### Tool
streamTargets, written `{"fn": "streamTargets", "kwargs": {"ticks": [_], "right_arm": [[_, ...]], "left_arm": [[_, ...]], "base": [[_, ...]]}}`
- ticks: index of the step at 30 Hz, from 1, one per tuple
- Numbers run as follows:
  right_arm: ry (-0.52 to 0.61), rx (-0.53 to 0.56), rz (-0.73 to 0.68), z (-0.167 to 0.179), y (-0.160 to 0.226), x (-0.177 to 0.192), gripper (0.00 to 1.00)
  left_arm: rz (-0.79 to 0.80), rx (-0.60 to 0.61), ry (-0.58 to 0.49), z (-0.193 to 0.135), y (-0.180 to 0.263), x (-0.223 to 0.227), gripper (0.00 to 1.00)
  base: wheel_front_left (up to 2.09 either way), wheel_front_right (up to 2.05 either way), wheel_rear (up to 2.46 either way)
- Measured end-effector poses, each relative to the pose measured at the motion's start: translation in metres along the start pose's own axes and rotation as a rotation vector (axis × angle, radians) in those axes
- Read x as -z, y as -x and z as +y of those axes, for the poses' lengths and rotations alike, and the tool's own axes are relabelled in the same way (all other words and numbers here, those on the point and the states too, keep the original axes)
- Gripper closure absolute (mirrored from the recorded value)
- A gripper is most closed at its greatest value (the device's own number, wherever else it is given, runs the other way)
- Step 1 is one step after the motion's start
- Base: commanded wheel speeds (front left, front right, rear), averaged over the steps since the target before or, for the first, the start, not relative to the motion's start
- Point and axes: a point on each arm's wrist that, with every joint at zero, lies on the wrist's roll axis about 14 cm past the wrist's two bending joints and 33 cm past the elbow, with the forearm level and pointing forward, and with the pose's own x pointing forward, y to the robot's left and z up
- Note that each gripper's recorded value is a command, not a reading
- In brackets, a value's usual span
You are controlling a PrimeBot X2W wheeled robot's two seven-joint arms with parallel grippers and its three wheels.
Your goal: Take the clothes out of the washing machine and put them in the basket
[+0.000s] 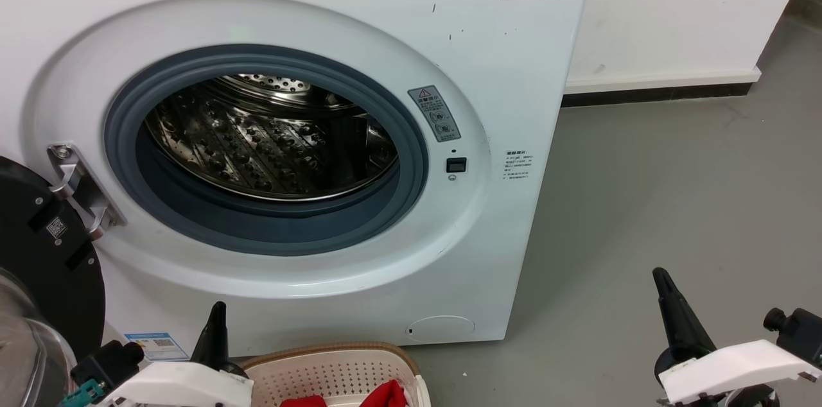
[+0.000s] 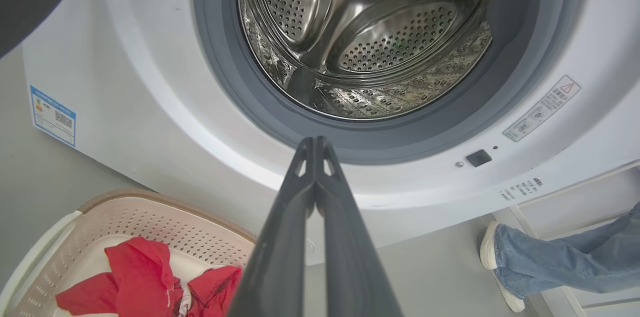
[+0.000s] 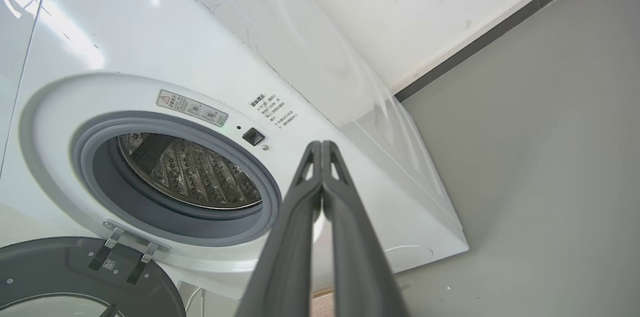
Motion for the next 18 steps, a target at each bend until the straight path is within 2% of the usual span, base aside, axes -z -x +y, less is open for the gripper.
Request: {"fn": "streamTargets", "kwargs": {"ticks": [18], "right_arm": [[-0.226, 0.008, -0.012, -0.0038, -0.0092, -0.0032, 1.0]], "left_arm": [[0.009, 0.019, 0.237, -0.0039, -0.0064, -0.0023, 1.0]], "base": [[0.0, 0.0, 0.0]]}}
